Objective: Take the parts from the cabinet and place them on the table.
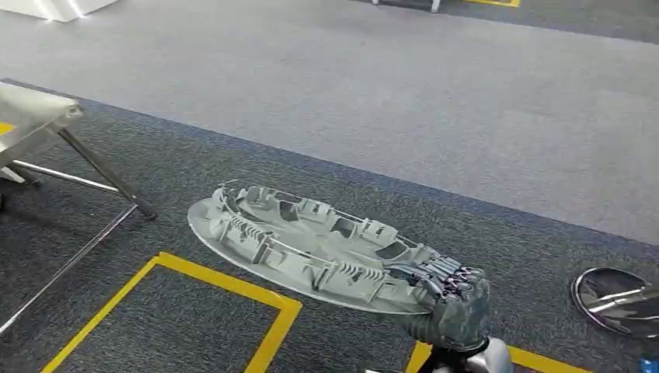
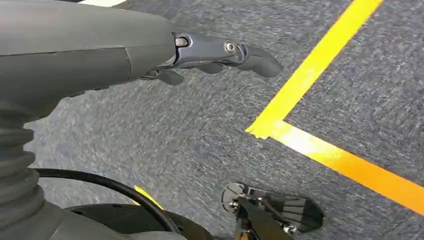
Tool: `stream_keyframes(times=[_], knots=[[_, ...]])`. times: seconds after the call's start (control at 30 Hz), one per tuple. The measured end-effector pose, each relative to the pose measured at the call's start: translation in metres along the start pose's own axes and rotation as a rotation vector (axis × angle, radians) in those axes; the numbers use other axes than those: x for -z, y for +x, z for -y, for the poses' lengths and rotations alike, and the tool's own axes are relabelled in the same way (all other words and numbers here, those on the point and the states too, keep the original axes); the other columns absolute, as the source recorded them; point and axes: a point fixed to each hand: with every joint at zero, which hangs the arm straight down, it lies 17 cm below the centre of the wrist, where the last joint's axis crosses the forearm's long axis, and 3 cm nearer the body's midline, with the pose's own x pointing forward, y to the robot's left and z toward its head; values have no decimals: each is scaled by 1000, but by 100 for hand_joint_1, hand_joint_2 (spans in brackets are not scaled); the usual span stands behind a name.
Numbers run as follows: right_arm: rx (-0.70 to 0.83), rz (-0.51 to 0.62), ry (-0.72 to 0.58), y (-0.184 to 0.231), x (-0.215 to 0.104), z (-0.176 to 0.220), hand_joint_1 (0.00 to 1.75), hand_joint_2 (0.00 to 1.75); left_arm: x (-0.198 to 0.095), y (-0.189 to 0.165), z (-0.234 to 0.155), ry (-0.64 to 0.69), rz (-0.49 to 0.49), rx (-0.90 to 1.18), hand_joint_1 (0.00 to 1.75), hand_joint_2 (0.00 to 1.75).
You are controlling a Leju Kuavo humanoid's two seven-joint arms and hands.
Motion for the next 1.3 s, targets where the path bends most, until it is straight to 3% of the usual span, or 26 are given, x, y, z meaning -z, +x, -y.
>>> stream_keyframes(times=[1.3], knots=[[4, 0, -14, 1, 3, 1, 175, 175, 1, -1, -1, -7, -8, 19, 0, 175]])
